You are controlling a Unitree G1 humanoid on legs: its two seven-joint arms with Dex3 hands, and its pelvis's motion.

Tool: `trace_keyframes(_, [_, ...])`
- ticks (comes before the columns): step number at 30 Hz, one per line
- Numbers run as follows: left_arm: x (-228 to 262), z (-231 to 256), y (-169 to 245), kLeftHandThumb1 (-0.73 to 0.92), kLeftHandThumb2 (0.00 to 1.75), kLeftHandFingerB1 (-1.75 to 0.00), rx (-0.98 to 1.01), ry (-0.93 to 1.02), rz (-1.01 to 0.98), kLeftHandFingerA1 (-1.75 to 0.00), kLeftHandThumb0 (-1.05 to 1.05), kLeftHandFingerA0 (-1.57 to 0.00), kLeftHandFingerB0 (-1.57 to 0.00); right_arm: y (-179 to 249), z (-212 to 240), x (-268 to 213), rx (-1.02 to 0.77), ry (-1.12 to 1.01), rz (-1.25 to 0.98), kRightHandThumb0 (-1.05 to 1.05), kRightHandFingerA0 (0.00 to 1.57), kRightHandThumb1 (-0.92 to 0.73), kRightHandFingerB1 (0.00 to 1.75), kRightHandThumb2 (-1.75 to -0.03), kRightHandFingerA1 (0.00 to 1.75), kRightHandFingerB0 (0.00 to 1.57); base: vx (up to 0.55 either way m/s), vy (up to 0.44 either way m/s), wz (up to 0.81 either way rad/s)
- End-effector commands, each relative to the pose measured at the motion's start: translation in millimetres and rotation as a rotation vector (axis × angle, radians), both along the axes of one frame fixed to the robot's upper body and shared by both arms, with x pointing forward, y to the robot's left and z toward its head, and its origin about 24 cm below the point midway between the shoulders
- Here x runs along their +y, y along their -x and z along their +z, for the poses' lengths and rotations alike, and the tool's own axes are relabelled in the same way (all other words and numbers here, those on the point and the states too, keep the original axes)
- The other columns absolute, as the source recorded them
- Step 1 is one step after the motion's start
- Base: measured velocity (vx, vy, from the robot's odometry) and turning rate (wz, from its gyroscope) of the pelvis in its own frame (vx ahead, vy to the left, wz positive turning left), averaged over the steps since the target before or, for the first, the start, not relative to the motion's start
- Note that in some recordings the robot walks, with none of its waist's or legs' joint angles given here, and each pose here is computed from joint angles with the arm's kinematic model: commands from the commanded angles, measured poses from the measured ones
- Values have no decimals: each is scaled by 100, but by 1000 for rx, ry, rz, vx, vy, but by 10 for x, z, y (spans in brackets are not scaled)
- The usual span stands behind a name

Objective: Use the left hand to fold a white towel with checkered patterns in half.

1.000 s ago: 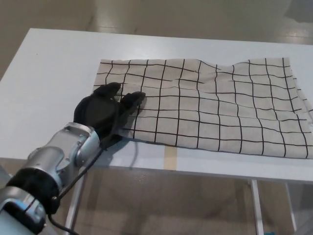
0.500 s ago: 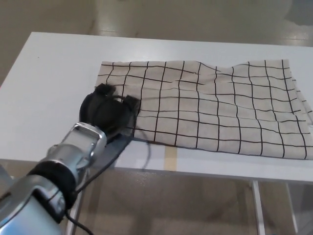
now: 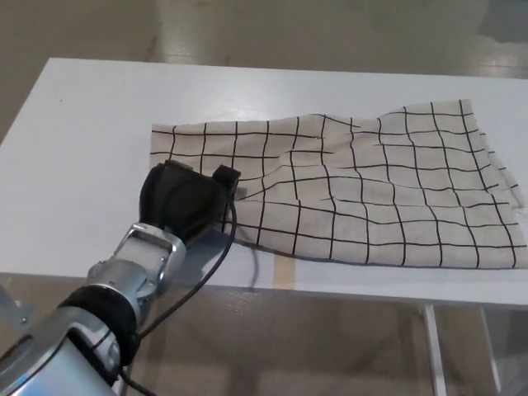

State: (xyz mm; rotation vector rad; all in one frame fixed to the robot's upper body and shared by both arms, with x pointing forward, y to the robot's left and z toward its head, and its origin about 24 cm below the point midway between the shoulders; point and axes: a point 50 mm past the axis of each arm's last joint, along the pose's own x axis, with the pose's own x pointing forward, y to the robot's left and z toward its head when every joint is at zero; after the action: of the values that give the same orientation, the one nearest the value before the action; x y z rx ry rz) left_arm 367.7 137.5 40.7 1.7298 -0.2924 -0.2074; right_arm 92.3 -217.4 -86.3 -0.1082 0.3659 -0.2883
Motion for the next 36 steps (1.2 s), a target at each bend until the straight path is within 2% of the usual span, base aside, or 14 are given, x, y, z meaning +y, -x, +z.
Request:
trace_keyframes(1, [477,-184,129,60,56,-159,105,5,112,-173,-19,-78,-72,-19,26,-13,-15,22,18,-37,28,-74,36,-63,43,25,0,0,0])
trace_keyframes(15, [1601,388,167,66,57,-168,-53,31,373,-175,-17,-74,-59,-4,17,1,2,9,19,-38,32,-75,40,-62,42,31,0,0,0])
trace_keyframes(16, [1723,506,173,51,79,-130,-82,24,398,-142,-24,-109,-87,-20,17,-3,2,10,14,-38,34,-75,41,-62,43,32,0,0,6])
trace_keyframes(19, [1843,643,177,52,79,-129,-121,14,426,-142,-24,-109,-86,-56,22,-12,-4,7,5,-37,33,-75,42,-62,43,32,0,0,2])
trace_keyframes(20, [1860,667,178,69,58,-170,-128,14,427,-175,-15,-73,-54,-57,24,-12,-5,4,2,-38,33,-75,42,-62,42,33,0,0,0])
trace_keyframes(21, [1892,713,178,53,77,-130,-142,12,433,-144,-24,-107,-83,-59,27,-11,-7,3,2,-38,33,-75,43,-62,43,33,0,0,0])
trace_keyframes(22, [1915,746,179,53,77,-130,-151,11,437,-144,-24,-107,-83,-60,28,-11,-8,2,2,-38,33,-75,43,-62,43,33,0,0,0])
trace_keyframes(23, [1939,813,168,68,57,-173,-173,9,444,-175,-15,-70,-47,-67,29,-8,-9,-2,0,-38,32,-75,43,-62,43,34,0,0,0])
trace_keyframes(26, [1921,884,125,69,56,-173,-179,30,450,-175,-16,-68,-45,-46,25,-11,-9,9,5,-38,33,-75,44,-62,43,35,0,0,0])
trace_keyframes(27, [1872,966,88,53,75,-131,-218,49,417,-147,-29,-108,-80,-38,29,-22,-12,10,14,-38,33,-75,44,-62,43,35,0,0,0])
trace_keyframes(30, [1760,1134,32,53,76,-131,-316,86,329,-147,-30,-108,-80,-26,30,-32,-8,22,25,-38,33,-75,44,-62,43,35,0,0,0])
trace_keyframes(31, [1713,1191,12,66,57,-163,-351,86,297,-175,-20,-74,-65,-26,29,-32,-7,24,25,-39,33,-74,44,-62,43,35,0,0,0])
trace_keyframes(32, [1645,1266,-15,63,58,-125,-399,87,255,-175,-23,-77,-88,-23,26,-29,-5,26,24,-38,33,-74,45,-62,43,35,0,0,0])
trace_keyframes(36, [1230,1747,-143,63,55,-175,-629,84,73,-175,-23,-78,-56,-20,30,-9,-1,35,16,-38,34,-75,44,-62,43,36,0,0,0])
